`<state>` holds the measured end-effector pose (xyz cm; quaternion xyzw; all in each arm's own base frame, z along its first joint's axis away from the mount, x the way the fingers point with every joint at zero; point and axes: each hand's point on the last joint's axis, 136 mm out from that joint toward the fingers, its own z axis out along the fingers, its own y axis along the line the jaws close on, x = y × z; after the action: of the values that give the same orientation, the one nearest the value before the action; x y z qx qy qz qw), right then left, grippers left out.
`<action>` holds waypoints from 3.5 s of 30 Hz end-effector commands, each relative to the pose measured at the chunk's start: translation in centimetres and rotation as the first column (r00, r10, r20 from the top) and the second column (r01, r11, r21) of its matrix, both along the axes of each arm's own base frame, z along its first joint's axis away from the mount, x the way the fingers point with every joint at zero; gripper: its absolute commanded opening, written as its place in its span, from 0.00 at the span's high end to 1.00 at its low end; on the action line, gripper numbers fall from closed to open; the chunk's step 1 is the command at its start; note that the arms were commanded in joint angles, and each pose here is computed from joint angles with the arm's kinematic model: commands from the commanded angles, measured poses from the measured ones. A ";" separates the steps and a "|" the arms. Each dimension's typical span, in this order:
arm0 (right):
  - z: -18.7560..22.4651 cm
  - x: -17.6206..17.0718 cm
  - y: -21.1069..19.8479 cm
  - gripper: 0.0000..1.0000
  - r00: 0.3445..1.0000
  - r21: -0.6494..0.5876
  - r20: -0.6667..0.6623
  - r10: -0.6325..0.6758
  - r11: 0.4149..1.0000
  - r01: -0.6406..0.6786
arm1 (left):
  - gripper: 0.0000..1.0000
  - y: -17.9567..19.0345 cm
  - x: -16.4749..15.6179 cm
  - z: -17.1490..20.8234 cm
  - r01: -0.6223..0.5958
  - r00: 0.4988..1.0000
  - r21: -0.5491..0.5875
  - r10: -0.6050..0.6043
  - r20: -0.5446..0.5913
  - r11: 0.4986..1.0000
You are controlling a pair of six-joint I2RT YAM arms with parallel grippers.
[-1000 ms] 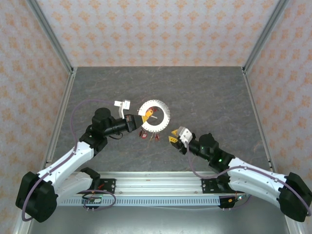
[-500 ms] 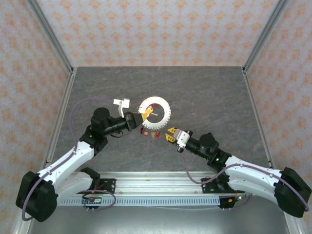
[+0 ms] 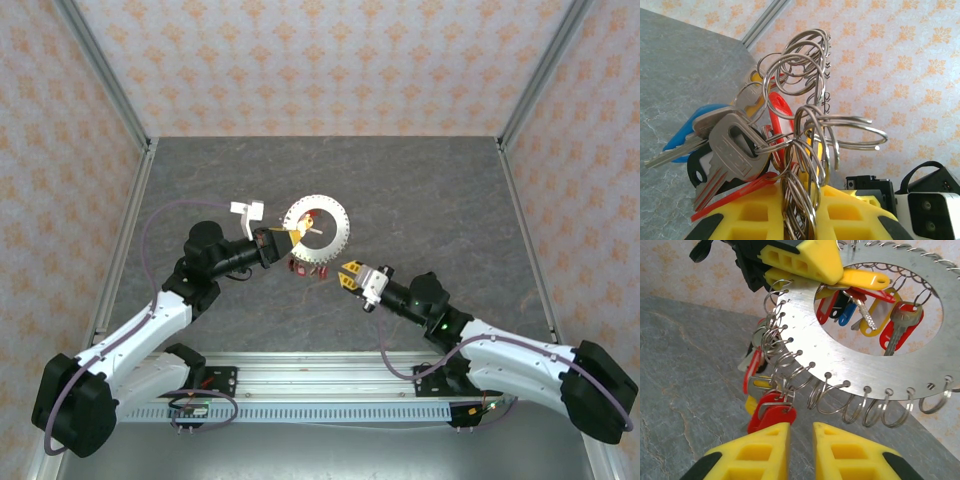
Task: Put the keys on the keyring
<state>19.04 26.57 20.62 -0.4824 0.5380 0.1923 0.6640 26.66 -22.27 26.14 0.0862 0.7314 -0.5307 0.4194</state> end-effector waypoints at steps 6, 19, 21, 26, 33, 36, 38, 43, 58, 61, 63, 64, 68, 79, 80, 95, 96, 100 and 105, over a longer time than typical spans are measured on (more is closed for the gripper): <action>1.4 0.1 0.8 0.85 0.994 0.016 0.105 -0.010 1.000 0.008 | 1.00 0.2 -0.5 4.1 0.013 0.988 -0.050 -0.006 0.155 0.999; 2.6 0.7 1.2 0.86 0.986 0.029 0.166 -0.026 0.999 0.022 | 1.00 0.4 -0.6 4.2 0.006 0.989 -0.048 0.001 0.145 0.999; 2.7 0.9 1.4 0.86 0.985 0.027 0.168 -0.028 0.999 0.024 | 1.00 0.4 -0.6 4.2 0.005 0.990 -0.047 0.002 0.141 0.999; 3.3 2.0 0.8 0.85 0.977 0.053 0.189 -0.103 0.994 0.095 | 1.00 0.6 -0.7 4.3 -0.003 0.991 -0.043 0.008 0.133 0.999; 3.4 1.7 1.6 0.82 0.981 0.051 0.181 -0.063 0.997 0.055 | 1.00 0.7 -0.7 4.4 -0.009 0.991 -0.046 0.015 0.134 0.999; 3.3 2.0 1.7 0.82 0.981 0.048 0.182 -0.072 0.997 0.065 | 1.00 0.7 -0.7 4.5 -0.008 0.991 -0.047 0.014 0.134 0.999; 3.3 2.2 1.7 0.81 0.979 0.047 0.184 -0.084 0.996 0.077 | 1.00 0.7 -0.7 4.5 -0.009 0.991 -0.048 0.015 0.130 0.999; 3.2 2.4 1.8 0.80 0.979 0.039 0.187 -0.084 0.996 0.079 | 1.00 0.7 -0.8 4.6 -0.012 0.991 -0.048 0.018 0.131 0.999; 3.6 2.9 2.2 0.75 0.981 0.066 0.170 -0.096 0.994 0.086 | 1.00 0.9 -0.8 4.7 -0.022 0.992 -0.052 0.028 0.125 0.998; 3.9 3.0 2.1 0.75 0.980 0.083 0.166 -0.106 0.992 0.093 | 1.00 1.0 -0.8 4.8 -0.024 0.992 -0.053 0.030 0.126 0.998; 4.0 3.2 2.0 0.77 0.979 0.093 0.165 -0.118 0.990 0.104 | 1.00 1.0 -0.9 4.9 -0.023 0.991 -0.054 0.030 0.127 0.998; 4.1 3.2 1.9 0.77 0.978 0.103 0.165 -0.125 0.989 0.109 | 1.00 1.0 -0.9 4.9 -0.024 0.991 -0.055 0.031 0.127 0.998; 4.3 3.4 1.7 0.80 0.977 0.122 0.157 -0.142 0.985 0.123 | 1.00 1.1 -0.9 4.9 -0.032 0.991 -0.055 0.039 0.125 0.998; 4.0 3.3 1.9 0.82 0.980 0.115 0.147 -0.132 0.987 0.115 | 1.00 1.2 -1.0 5.3 -0.037 0.991 -0.066 0.045 0.127 0.997; 4.0 3.4 1.9 0.82 0.981 0.114 0.146 -0.130 0.987 0.114 | 1.00 1.2 -1.0 5.3 -0.036 0.991 -0.066 0.045 0.127 0.997; 3.4 3.9 2.1 0.88 0.981 0.110 0.131 -0.144 0.985 0.130 | 1.00 1.4 -1.1 5.5 -0.044 0.991 -0.075 0.053 0.127 0.996; 3.4 3.9 2.1 0.88 0.981 0.112 0.129 -0.147 0.985 0.132 | 1.00 1.4 -1.2 5.5 -0.043 0.990 -0.076 0.053 0.128 0.996; 3.4 4.0 1.9 0.93 0.979 0.116 0.127 -0.158 0.983 0.144 | 1.00 1.6 -1.1 5.6 -0.059 0.990 -0.077 0.068 0.127 0.995; 4.3 4.1 1.0 1.00 0.981 0.182 0.046 -0.190 0.967 0.178 | 1.00 2.6 0.0 4.5 -0.152 0.984 -0.062 0.157 0.079 0.986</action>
<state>23.11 28.09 22.24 -0.4226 0.5395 0.1350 0.7157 26.20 -20.65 27.66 0.0583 0.7274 -0.5155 0.4491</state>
